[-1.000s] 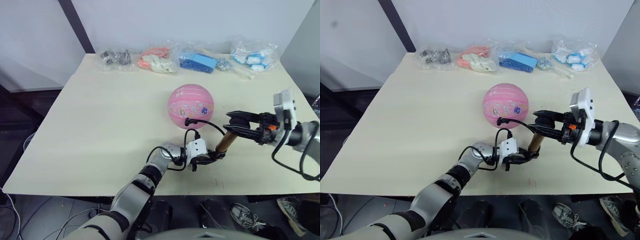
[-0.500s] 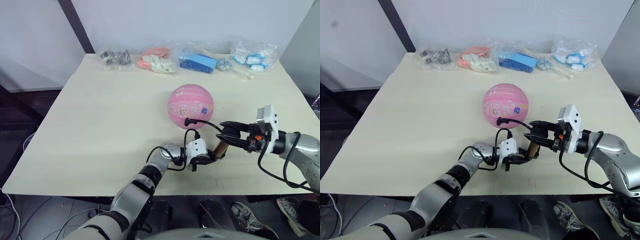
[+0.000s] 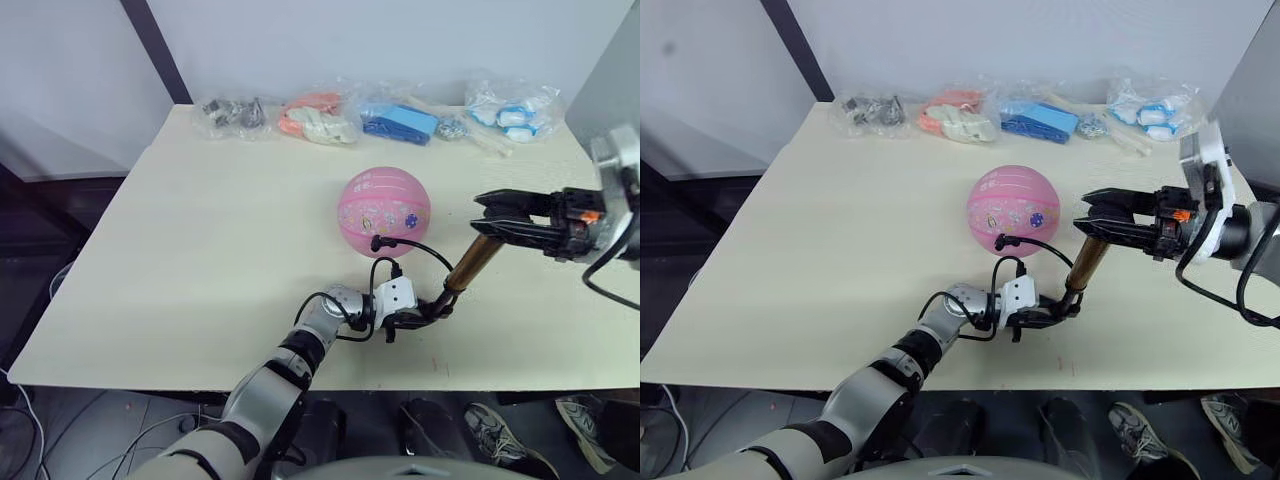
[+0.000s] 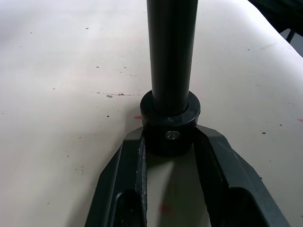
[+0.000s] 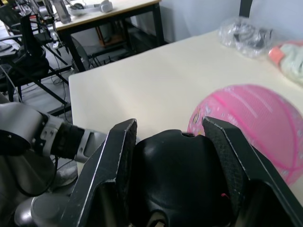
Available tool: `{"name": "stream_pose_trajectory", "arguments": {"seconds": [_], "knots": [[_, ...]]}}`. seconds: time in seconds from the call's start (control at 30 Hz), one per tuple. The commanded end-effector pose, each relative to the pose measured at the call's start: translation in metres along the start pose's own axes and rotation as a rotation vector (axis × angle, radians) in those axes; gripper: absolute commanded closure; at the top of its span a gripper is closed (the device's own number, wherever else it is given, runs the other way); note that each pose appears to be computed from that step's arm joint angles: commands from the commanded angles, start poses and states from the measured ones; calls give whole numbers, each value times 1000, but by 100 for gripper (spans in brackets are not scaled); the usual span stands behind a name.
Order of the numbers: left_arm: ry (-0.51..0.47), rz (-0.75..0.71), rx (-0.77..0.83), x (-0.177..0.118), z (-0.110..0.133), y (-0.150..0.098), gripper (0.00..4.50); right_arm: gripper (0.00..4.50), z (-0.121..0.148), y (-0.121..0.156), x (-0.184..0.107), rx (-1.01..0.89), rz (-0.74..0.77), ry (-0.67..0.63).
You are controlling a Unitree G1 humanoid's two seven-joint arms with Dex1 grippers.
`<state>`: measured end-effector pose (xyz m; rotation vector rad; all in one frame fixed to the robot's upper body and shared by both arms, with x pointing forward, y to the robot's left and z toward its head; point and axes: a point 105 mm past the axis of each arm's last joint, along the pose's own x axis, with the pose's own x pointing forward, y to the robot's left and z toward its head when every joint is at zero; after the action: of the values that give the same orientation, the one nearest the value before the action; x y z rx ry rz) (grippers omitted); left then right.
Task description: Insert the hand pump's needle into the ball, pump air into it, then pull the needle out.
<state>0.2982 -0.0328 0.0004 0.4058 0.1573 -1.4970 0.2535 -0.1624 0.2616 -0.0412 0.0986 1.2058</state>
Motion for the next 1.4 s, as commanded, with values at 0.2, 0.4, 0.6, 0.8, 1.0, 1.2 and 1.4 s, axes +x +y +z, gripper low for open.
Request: {"name": "stream_pose_trajectory", "arguments": {"seconds": [0.2, 0.4, 0.6, 0.8, 1.0, 1.2, 1.4], "knots": [[105, -35, -96, -5, -35, -19, 346, 275, 51, 9, -14, -94, 6, -92], [104, -35, -97, -5, -35, -19, 346, 275, 19, 12, -2, -51, 22, -22], [101, -36, -97, -4, -34, -20, 346, 275, -27, 15, 16, -8, 9, -2], [100, -38, -93, -4, -33, -19, 346, 275, -75, 14, 28, 18, -12, 72], [100, -40, -91, -4, -33, -19, 346, 275, -122, 11, 39, 11, -71, 111], [99, -40, -92, -4, -33, -19, 346, 275, -122, 11, 44, 15, -71, 72], [100, -42, -93, -4, -33, -20, 346, 275, -86, 5, 35, -36, -64, 16]]}}
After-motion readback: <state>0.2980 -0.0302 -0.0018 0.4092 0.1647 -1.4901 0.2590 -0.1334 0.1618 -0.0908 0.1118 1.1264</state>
